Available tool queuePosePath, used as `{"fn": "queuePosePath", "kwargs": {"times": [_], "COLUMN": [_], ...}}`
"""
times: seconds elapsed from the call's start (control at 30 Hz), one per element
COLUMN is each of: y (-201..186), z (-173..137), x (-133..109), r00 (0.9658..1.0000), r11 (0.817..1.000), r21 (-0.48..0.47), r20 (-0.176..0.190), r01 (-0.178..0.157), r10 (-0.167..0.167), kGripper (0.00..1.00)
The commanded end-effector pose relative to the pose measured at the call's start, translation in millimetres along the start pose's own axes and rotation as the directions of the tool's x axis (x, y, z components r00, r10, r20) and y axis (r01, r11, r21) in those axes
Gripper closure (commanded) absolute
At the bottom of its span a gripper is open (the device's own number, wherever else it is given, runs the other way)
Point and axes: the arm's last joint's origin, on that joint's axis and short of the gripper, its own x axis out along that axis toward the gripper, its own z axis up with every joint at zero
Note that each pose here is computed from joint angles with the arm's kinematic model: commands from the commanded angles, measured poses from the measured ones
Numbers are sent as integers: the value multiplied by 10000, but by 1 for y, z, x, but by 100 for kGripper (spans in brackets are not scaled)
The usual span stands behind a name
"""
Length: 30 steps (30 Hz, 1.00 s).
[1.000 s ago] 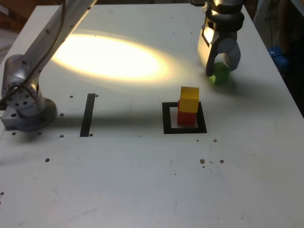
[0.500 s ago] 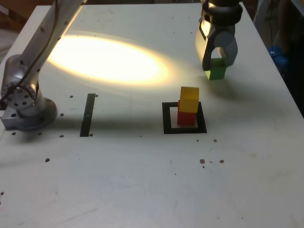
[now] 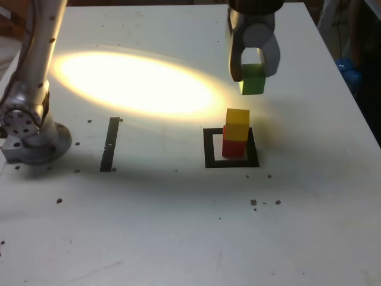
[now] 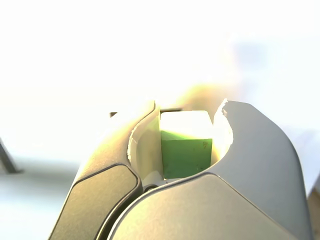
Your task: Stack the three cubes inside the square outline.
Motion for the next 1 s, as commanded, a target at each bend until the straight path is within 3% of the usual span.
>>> {"fn": "queuePosePath", "kwargs": {"times": [0.0,0.4,0.97], "y": [-3,-34,-69], "z": [-7,-40,-39], "x": [-7,-25,-20], "r00": [9999,9997,9992], "r11": [10000,9979,9929], "r21": [44,641,1163], "r20": [107,218,289], "r01": [-9,110,251], "r10": [8,-124,-286], "kGripper": [67,67,67]}}
